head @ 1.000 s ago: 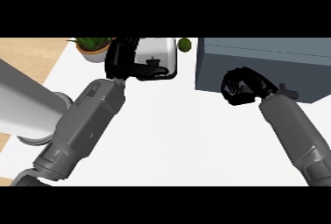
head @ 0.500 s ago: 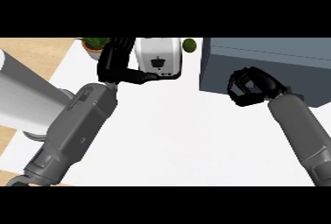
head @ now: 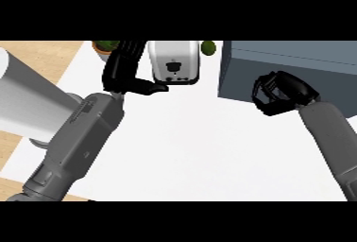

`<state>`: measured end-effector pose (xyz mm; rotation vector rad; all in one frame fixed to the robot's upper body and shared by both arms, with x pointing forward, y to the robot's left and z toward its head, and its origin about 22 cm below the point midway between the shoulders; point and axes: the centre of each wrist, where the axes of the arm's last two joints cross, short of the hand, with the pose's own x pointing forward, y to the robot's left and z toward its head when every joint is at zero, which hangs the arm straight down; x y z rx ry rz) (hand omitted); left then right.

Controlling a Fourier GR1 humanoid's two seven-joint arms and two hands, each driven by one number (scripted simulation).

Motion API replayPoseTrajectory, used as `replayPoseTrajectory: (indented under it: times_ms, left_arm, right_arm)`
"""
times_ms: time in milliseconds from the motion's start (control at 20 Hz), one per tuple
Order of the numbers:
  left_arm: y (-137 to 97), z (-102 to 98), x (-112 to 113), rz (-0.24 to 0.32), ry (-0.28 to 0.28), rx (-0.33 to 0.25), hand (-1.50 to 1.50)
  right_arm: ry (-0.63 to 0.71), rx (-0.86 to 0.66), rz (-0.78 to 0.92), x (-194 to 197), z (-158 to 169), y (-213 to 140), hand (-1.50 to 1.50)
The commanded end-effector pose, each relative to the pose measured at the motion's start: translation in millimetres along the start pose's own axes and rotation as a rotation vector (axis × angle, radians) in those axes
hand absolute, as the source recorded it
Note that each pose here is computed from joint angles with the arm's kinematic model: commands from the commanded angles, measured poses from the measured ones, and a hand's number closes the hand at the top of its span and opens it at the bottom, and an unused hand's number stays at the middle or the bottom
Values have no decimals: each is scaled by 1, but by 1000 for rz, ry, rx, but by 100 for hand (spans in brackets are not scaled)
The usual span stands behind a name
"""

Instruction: Pick up the cup, place it into the drawer and close the drawer

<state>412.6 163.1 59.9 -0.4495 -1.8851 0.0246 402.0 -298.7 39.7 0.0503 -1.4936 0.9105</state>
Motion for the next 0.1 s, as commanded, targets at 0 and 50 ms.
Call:
replayPoseTrajectory:
  times_ms: [0,50]
  left_arm:
    - [2,6,-4,12,12,-4,-150]
    - [2,-1,4,7,-2,-16,-150]
  right_arm:
    - [-10,-283,140,56,2,-76,150]
    - [-7,-274,143,56,6,-80,150]
